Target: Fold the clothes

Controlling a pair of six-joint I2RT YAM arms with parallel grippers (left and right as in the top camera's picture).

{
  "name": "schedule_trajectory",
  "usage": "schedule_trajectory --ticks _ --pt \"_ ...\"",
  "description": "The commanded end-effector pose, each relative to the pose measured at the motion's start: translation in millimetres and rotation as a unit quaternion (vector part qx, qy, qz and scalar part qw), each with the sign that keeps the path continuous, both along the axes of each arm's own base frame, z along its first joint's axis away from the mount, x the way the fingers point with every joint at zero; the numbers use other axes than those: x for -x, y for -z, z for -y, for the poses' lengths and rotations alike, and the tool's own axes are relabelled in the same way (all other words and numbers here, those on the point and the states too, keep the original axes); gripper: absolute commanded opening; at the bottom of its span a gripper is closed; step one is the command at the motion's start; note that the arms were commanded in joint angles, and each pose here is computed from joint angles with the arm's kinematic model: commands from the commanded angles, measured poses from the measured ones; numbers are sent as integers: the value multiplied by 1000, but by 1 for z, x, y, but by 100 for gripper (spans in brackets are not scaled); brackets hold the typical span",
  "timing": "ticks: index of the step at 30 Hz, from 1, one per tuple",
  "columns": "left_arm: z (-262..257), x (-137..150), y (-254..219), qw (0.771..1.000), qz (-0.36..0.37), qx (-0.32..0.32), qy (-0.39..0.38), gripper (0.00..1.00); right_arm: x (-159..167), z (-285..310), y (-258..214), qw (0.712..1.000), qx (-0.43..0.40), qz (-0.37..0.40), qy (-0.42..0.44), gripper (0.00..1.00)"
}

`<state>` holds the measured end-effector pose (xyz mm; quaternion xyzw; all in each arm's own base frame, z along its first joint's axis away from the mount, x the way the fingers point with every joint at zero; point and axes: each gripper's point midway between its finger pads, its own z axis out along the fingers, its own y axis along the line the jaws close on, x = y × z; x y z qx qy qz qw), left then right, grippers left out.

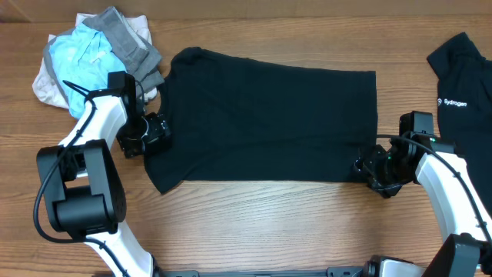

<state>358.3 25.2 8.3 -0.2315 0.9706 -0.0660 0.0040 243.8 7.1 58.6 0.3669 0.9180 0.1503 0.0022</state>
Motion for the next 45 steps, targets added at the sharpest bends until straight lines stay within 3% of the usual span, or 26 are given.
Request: schedule_trajectory --ticks 1,13,21,29,38,45 --pt "-2 -6 -15 1000 22 -8 0 86 0 -1 0 1000 -3 4 -2 64" --pt "-12 -12 -22 999 30 -36 -1 83 0 -1 0 1000 -2 5 -4 64" --pt "-10 -21 -30 998 52 -31 -1 86 0 2 1 1000 6 3 -3 65" --pt "-3 -26 -31 998 65 -9 11 65 0 2 1 1000 6 2 -3 65" --pt "-3 -13 -26 999 34 -11 9 59 1 2 1 1000 6 1 -3 65" --pt "-16 -5 -24 999 15 -49 7 58 1 2 1 1000 6 1 -3 65"
